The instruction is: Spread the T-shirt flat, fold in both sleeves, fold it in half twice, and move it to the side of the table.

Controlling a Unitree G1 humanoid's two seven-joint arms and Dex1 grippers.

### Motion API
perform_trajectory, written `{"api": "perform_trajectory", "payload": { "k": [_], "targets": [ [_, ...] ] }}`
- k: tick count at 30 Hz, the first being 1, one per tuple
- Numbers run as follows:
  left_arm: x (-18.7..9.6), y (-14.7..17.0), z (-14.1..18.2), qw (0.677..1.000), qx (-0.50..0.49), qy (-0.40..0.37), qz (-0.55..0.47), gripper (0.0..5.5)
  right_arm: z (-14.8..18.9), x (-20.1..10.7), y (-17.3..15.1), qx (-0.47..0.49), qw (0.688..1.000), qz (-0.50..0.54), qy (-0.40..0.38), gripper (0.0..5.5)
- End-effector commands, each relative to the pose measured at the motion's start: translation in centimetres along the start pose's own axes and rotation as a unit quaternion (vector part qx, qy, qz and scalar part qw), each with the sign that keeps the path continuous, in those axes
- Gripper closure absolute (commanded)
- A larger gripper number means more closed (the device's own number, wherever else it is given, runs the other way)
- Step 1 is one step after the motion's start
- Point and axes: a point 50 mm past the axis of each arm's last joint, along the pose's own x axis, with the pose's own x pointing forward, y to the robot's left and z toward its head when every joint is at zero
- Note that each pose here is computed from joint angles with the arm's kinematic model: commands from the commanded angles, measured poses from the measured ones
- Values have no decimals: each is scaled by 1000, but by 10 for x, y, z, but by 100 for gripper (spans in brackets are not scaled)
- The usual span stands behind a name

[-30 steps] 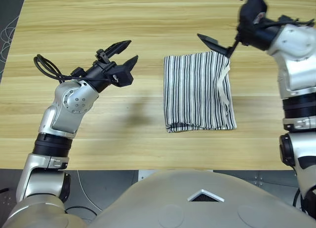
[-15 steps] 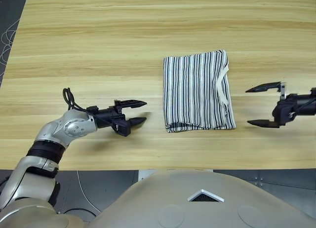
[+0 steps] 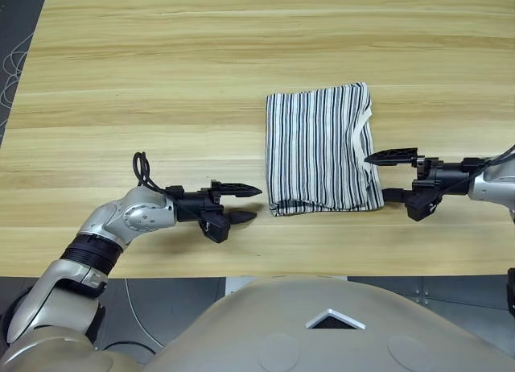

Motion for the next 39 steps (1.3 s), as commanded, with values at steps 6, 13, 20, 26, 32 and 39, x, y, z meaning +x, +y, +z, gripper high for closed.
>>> {"api": "perform_trajectory", "payload": {
  "k": [6,13,20,26,32,39],
  "targets": [
    [17,1,-7,1000,8,4,-29,223,17,26,38,33,994,91,-49,0],
    [27,-1,-8,999,8,-4,-31,223,18,28,43,40,993,99,-51,0],
    [29,-3,-12,999,5,0,-32,220,18,28,45,44,991,110,-55,77],
    [28,-3,-12,999,4,0,-32,220,18,27,48,45,990,121,-53,221],
    [28,-3,-11,999,6,-3,-38,328,18,29,49,44,990,124,-53,345],
    [27,-2,-11,999,8,-5,-43,450,18,31,50,45,990,122,-53,509]
  ]
}}
